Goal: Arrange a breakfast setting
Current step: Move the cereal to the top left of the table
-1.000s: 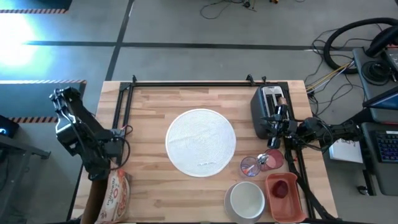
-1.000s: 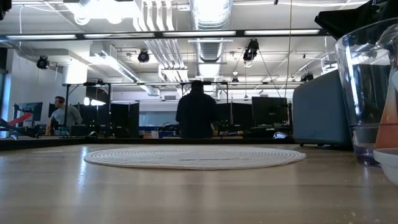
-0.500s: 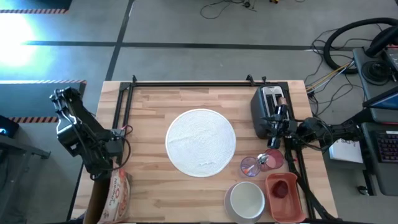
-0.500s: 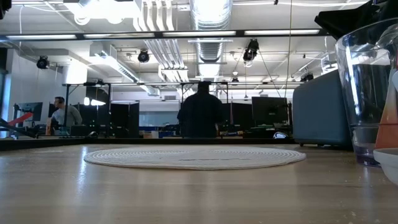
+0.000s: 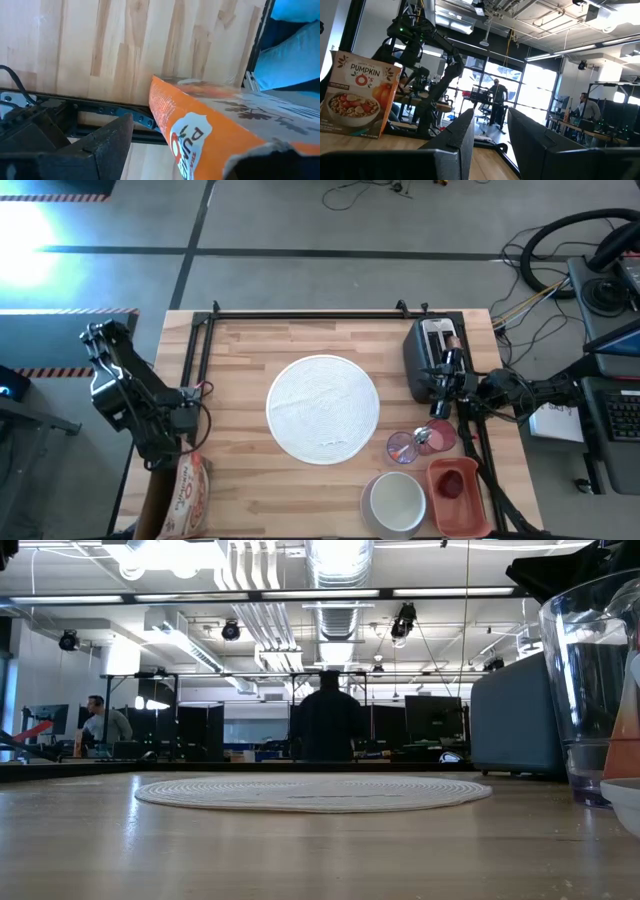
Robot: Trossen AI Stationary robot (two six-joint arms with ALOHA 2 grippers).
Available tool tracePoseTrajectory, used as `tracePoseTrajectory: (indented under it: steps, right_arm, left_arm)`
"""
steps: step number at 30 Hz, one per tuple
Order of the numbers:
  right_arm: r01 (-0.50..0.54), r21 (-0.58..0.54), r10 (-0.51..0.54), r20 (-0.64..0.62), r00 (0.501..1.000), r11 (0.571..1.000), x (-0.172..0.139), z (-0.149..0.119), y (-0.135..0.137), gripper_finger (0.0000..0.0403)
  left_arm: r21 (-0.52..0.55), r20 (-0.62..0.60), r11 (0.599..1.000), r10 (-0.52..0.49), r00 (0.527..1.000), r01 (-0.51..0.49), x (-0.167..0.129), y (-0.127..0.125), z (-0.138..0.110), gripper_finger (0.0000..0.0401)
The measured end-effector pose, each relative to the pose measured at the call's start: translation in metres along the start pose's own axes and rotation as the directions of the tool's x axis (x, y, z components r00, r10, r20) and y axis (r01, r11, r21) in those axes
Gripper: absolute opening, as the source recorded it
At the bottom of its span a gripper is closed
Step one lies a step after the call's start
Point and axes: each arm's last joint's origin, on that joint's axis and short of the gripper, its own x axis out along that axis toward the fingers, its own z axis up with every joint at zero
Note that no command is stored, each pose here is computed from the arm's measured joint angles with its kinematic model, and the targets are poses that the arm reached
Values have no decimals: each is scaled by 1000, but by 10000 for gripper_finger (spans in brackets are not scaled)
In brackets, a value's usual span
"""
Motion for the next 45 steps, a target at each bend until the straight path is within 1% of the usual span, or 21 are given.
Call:
tracePoseTrajectory:
  steps: [3,6,8,15,17,18,20,24,27,31,38,45]
  right_arm:
    - [0,0,0,0,1000,1000,0,0,0,107]
    - [0,0,0,0,1000,1000,0,0,0,107]
    - [0,0,0,0,1000,1000,0,0,0,107]
    - [0,0,0,0,1000,1000,0,0,0,107]
    - [0,0,0,0,1000,1000,0,0,0,107]
    - [0,0,0,0,1000,1000,0,0,0,107]
    - [0,0,0,0,1000,1000,0,0,0,107]
    - [0,0,0,0,1000,1000,0,0,0,107]
    - [0,0,0,0,1000,1000,0,0,0,107]
    - [0,0,0,0,1000,1000,0,0,0,107]
    - [0,0,0,0,1000,1000,0,0,0,107]
    - [0,0,0,0,1000,1000,0,0,0,107]
  left_arm:
    - [-22,-16,1000,1,1000,-1,0,0,-1,254]
    - [-26,-16,1000,0,1000,0,0,0,-1,216]
    - [-25,-16,1000,0,1000,0,0,0,-1,182]
    - [10,-17,1000,0,1000,0,0,0,-1,40]
    - [8,-18,1000,5,1000,-5,0,1,-1,12]
    - [8,-17,1000,7,1000,-7,0,1,0,7]
    - [17,-1,1000,24,1000,-24,0,2,0,10]
    - [65,47,997,46,998,-49,0,3,1,3]
    - [72,81,995,62,995,-68,0,4,4,2]
    - [31,123,995,88,988,-93,-1,7,10,1]
    - [-104,161,987,137,977,-121,-2,19,28,0]
    - [-76,190,979,199,961,-188,-4,36,46,0]
